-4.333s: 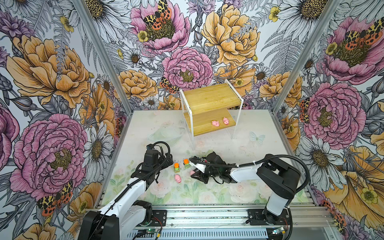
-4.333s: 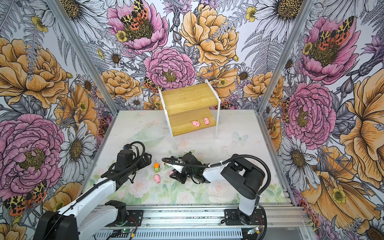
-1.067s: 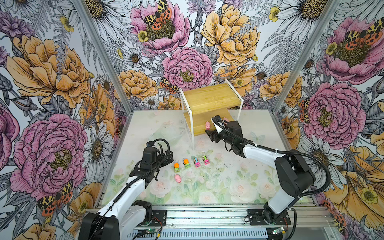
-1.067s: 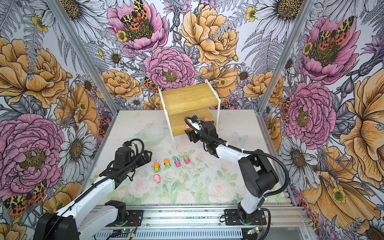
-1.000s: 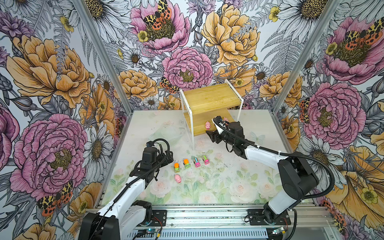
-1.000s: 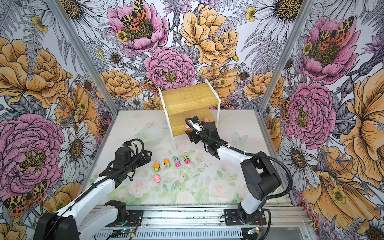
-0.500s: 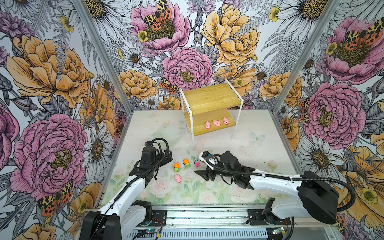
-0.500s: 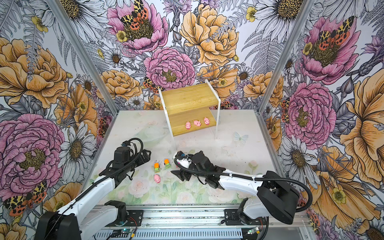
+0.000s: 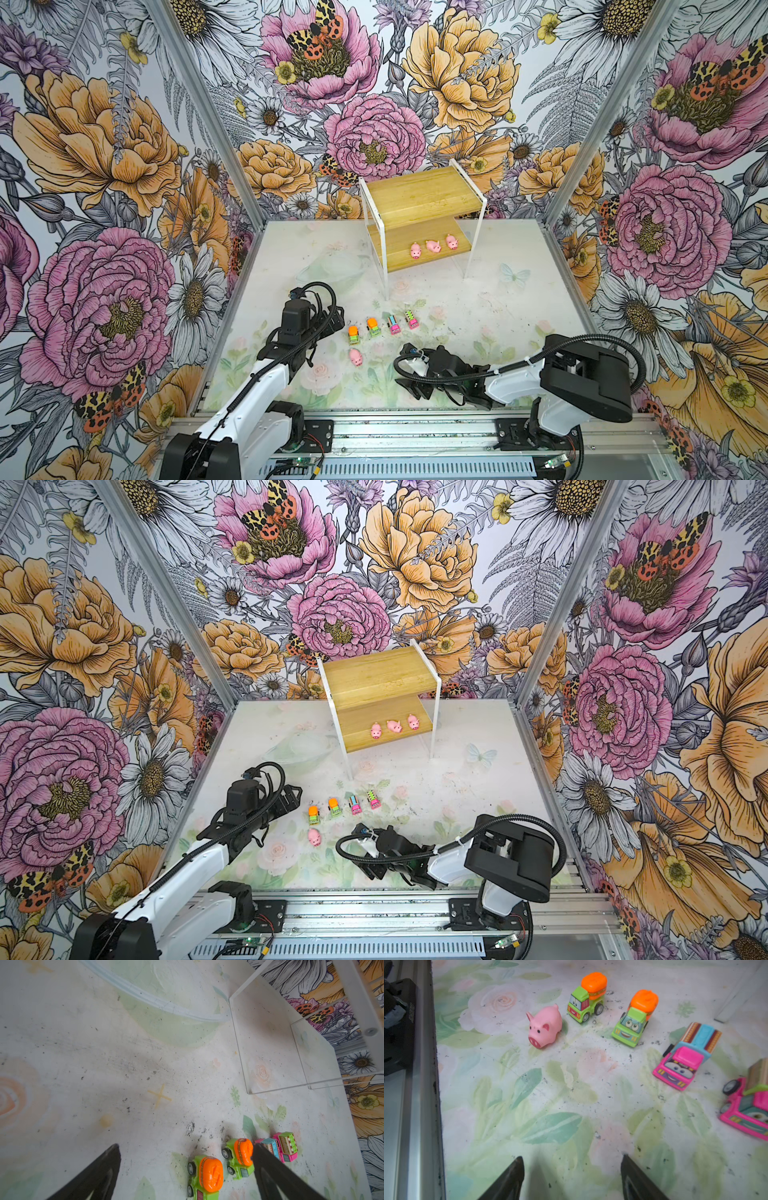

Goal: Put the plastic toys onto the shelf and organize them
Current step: 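Lower the right gripper and close it on the last pink pig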

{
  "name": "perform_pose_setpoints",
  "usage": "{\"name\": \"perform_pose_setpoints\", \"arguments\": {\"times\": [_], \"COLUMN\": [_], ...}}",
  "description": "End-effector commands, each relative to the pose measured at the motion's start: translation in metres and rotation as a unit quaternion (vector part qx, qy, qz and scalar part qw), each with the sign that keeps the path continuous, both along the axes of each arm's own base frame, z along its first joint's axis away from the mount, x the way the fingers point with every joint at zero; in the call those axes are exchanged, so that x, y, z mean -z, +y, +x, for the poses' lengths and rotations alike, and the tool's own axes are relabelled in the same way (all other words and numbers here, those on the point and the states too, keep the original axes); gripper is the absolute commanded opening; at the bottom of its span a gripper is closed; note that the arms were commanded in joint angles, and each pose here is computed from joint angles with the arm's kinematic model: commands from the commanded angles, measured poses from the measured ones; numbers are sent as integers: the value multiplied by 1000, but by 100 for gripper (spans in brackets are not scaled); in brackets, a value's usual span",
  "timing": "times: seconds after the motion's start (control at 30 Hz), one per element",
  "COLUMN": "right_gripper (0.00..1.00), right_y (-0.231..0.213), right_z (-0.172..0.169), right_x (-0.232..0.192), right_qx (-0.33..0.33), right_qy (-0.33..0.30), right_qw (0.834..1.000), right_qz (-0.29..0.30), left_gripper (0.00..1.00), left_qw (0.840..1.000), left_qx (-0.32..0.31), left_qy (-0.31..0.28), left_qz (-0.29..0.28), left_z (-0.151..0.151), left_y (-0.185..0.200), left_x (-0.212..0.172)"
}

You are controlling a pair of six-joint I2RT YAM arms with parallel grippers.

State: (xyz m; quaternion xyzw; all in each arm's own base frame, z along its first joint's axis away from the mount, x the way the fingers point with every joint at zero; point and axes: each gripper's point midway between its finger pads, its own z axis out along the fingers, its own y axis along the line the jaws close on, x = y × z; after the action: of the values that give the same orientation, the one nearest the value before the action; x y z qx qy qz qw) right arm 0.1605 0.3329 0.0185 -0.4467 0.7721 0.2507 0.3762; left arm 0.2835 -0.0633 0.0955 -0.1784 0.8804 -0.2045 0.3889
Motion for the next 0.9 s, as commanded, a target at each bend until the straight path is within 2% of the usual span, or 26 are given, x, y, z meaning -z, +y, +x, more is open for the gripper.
{"name": "perform_pose_setpoints", "arguments": {"times": [0.0, 0.17, 0.43, 0.87], "right_gripper": [73, 73, 73, 71], "right_y": [29, 46, 80, 97], "right_z": [13, 15, 16, 29], "right_x": [-22, -9, -2, 4], "right_qx": [-9, -37, -86, -93], "right_qy": [-36, -34, -34, -23], "right_qw": [998, 998, 994, 993], "right_qz": [42, 33, 53, 68], "left_gripper": [99, 99, 99, 99], "left_qw": [1000, 999, 999, 999], "left_qx": [-26, -36, -45, -52], "left_qy": [-7, -12, -4, 12], "left_qz": [-8, -10, -13, -13], "left_z": [-6, -13, -16, -15], "left_y": [8, 12, 17, 19], "left_x": [-2, -4, -8, -5]}}
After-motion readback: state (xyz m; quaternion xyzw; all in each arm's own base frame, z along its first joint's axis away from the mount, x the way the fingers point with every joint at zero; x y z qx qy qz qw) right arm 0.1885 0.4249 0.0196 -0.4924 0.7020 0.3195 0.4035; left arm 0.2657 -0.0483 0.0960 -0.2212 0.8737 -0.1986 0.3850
